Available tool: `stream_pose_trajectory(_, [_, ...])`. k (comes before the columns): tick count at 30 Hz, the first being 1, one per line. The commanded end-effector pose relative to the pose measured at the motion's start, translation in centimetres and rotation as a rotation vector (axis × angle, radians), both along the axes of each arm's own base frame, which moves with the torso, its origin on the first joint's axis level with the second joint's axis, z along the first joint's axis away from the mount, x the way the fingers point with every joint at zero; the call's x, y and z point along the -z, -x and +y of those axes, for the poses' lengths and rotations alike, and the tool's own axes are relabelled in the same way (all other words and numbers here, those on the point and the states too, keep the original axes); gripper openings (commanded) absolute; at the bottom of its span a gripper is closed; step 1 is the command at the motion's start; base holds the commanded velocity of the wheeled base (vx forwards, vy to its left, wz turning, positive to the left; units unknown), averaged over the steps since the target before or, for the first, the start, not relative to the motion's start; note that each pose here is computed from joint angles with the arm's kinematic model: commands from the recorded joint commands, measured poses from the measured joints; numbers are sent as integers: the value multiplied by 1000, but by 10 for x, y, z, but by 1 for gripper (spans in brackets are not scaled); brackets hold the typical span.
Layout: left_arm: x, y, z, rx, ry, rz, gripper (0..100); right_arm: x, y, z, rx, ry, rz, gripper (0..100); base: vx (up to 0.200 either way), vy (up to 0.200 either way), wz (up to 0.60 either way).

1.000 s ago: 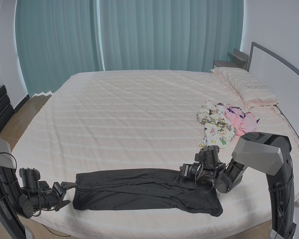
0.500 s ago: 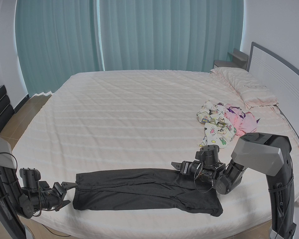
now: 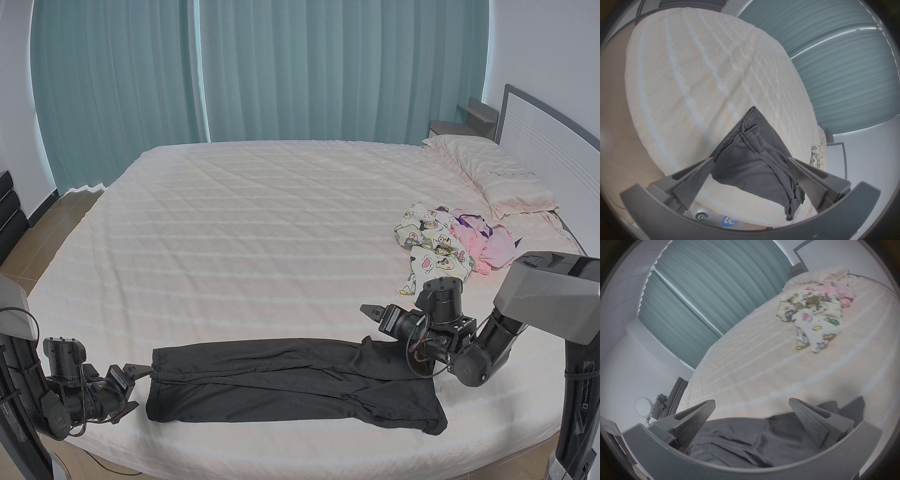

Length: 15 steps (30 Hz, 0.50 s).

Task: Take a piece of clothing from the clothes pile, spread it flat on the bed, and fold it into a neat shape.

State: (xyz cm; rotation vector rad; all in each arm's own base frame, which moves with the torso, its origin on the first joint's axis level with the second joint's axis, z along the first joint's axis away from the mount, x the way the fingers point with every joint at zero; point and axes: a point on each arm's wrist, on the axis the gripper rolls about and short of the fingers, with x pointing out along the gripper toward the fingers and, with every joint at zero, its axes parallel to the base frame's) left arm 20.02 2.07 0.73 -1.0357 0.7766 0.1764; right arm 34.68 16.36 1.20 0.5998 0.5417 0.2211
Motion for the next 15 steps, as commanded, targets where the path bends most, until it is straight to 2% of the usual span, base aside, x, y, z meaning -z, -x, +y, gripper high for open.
stream_pose_trajectory(1, [-23, -1, -5, -7, -19, -121, 100, -18, 32, -32, 77, -57, 46, 100, 0, 0, 0])
stream_pose_trajectory(4, [-36, -17, -12, 28, -103, -217, 100, -12, 55, -46, 123, -88, 121, 100, 0, 0, 0])
stream_pose_trajectory(6, [-39, -32, -10, 36, -189, -241, 100, -6, 67, -52, 143, -101, 159, 100, 0, 0, 0])
stream_pose_trajectory(7, [-42, -45, -9, 12, -236, -240, 100, -4, 72, -54, 152, -117, 171, 100, 0, 0, 0])
stream_pose_trajectory(10, [-45, -66, -13, -5, -272, -196, 100, -2, 79, -56, 168, -158, 171, 100, 0, 0, 0])
stream_pose_trajectory(12, [-48, -80, -16, 30, -273, -129, 100, -1, 86, -59, 185, -206, 160, 100, 0, 0, 0])
stream_pose_trajectory(14, [-48, -81, -16, 41, -270, -118, 100, -1, 87, -60, 188, -211, 160, 100, 0, 0, 0])
stream_pose_trajectory(15, [-44, -84, -17, 135, -239, -84, 100, 7, 90, -65, 205, -209, 169, 100, 0, 0, 0])
